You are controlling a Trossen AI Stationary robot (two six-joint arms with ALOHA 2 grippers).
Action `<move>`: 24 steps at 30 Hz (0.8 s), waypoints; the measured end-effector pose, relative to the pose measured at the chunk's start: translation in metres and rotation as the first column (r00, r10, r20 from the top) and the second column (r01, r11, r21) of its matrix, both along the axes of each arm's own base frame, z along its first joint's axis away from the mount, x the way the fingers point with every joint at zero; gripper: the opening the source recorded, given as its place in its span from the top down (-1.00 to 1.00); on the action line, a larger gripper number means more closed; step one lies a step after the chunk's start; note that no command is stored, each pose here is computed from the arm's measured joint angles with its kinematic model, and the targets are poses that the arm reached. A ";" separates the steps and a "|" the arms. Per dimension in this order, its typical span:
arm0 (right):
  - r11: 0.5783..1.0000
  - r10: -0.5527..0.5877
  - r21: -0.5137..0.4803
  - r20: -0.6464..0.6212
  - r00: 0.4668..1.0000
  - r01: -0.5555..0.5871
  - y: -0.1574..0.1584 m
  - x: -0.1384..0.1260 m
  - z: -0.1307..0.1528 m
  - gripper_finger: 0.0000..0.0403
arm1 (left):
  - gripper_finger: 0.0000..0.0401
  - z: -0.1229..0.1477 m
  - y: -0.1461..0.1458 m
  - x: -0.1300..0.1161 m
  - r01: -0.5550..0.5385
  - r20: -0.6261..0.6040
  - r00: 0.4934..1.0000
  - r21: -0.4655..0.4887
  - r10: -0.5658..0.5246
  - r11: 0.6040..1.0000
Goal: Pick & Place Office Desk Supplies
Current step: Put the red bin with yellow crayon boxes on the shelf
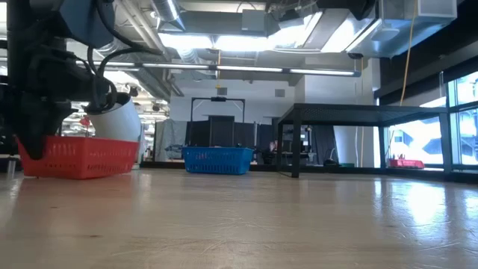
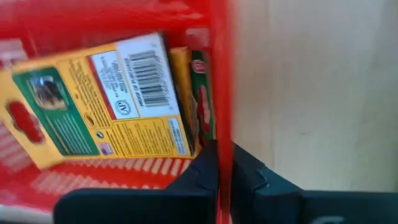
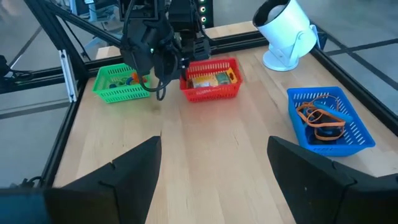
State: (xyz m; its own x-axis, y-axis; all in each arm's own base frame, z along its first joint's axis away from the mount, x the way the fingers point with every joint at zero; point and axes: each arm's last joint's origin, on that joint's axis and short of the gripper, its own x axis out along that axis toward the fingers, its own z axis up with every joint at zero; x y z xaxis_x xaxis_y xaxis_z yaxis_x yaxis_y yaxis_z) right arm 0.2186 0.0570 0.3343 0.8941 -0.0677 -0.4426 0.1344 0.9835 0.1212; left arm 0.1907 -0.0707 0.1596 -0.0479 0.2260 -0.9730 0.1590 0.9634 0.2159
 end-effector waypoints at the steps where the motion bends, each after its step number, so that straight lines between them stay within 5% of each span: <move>1: 1.000 -0.002 0.004 0.000 1.000 0.002 0.000 0.000 0.000 -0.47 | 0.96 0.000 -0.001 0.001 -0.011 0.008 1.000 -0.012 0.011 1.000; 12: 0.999 -0.005 0.038 -0.002 1.000 0.005 0.001 0.000 0.000 -0.47 | 0.99 0.037 -0.011 0.043 0.031 0.270 0.963 -0.098 -0.004 0.995; 15: 0.997 -0.026 0.078 -0.005 1.000 0.026 0.001 0.000 -0.001 -0.47 | 0.99 0.045 -0.008 0.065 0.031 0.364 0.931 -0.087 0.003 0.996; 24: 0.983 -0.030 0.181 -0.067 0.997 0.042 0.001 -0.003 -0.006 -0.47 | 0.99 0.031 0.000 0.155 0.090 0.340 0.937 -0.001 -0.085 0.996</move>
